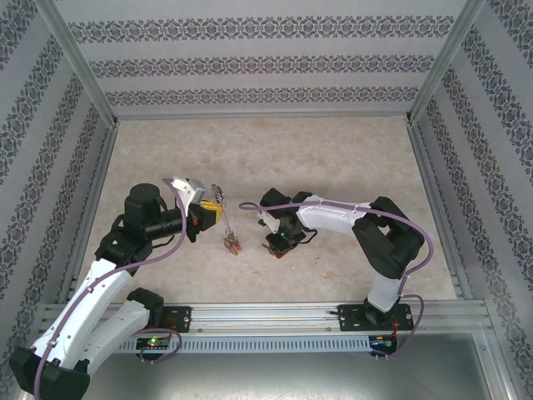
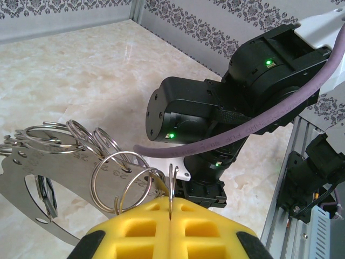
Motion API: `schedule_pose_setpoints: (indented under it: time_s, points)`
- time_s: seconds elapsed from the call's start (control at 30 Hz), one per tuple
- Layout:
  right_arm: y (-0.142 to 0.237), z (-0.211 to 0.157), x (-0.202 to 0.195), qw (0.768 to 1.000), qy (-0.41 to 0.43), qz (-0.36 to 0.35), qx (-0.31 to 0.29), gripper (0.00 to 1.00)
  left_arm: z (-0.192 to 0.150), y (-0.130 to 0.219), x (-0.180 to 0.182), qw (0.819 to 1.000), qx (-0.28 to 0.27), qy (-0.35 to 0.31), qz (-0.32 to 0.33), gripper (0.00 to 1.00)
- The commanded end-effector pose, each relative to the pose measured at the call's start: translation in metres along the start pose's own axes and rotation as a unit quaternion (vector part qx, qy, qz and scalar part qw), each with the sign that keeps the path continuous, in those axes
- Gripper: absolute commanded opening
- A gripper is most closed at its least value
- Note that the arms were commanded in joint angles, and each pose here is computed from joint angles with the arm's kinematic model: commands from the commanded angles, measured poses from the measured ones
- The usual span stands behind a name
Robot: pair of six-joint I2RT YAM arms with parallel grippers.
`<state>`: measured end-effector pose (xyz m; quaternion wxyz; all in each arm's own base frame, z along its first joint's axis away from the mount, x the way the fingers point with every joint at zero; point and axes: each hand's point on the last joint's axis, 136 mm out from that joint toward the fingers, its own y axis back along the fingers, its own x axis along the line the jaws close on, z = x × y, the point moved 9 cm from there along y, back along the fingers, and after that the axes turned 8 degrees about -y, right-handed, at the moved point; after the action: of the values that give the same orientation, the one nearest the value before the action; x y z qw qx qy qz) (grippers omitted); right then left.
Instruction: Put the keys on the keyring
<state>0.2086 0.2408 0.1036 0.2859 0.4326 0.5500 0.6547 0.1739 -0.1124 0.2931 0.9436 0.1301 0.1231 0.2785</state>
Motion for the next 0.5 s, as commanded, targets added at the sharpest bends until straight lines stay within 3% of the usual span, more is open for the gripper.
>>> schedule_pose_setpoints:
  time_s: [0.0, 0.17, 0.47]
  points:
    - [0.0043, -0.0016, 0.0031, 1.000, 0.004, -0.005, -0.002, 0.13, 0.0110, 0.0051, -0.0007, 0.999, -0.034, -0.030, 0.008, 0.00]
    - [0.0096, -0.0034, 0.0066, 1.000, 0.005, 0.012, -0.008, 0.21, 0.0107, 0.0047, -0.0003, 0.999, -0.033, -0.030, 0.008, 0.00]
    - [0.0077, -0.0053, 0.0084, 0.999, 0.004, 0.031, -0.008, 0.22, 0.0110, 0.0048, -0.0005, 0.999, -0.033, -0.030, 0.008, 0.00]
